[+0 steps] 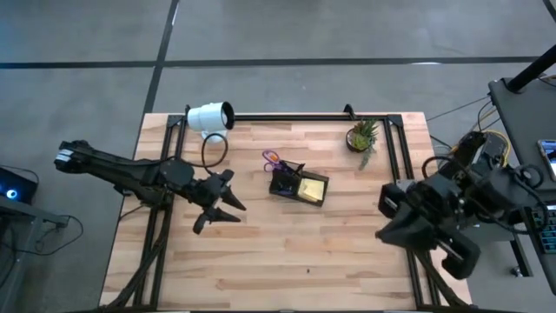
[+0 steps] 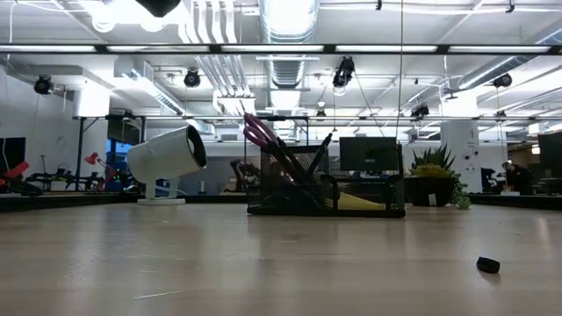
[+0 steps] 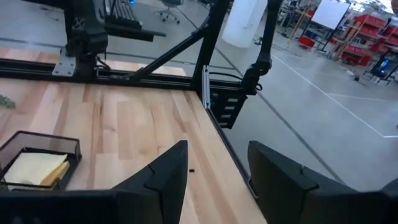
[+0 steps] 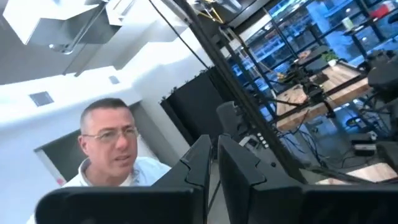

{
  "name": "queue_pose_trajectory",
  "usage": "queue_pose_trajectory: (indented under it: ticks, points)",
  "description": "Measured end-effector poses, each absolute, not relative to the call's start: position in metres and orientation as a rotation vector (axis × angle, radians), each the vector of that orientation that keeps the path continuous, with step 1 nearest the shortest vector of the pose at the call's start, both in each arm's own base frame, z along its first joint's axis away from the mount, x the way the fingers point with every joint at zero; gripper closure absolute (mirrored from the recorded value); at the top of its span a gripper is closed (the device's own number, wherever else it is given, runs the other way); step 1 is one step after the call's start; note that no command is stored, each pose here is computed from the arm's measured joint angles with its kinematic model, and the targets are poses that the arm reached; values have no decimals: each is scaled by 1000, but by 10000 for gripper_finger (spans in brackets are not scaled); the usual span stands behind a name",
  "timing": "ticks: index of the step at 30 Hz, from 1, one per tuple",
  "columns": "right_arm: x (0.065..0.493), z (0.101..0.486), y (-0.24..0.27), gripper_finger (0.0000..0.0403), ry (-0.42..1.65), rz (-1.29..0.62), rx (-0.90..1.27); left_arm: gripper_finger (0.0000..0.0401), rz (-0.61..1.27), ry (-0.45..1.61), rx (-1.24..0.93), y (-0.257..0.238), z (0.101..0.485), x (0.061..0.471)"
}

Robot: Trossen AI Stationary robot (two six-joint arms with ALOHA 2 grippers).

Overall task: Pick and place office supplies into organizer
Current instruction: Return to Home Position

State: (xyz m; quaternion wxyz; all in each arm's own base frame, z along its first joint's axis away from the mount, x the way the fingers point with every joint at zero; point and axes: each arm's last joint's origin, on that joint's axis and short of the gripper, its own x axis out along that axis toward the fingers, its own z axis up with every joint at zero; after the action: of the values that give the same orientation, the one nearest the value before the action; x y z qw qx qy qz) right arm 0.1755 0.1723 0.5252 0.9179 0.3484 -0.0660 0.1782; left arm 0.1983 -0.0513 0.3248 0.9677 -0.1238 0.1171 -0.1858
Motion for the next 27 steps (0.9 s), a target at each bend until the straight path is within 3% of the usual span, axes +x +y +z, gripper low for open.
queue_pose_trajectory:
  ticks: [27]
  points:
    - [175,526,171,380,-148,360,692,248,-356,246,-258,-47,324,203]
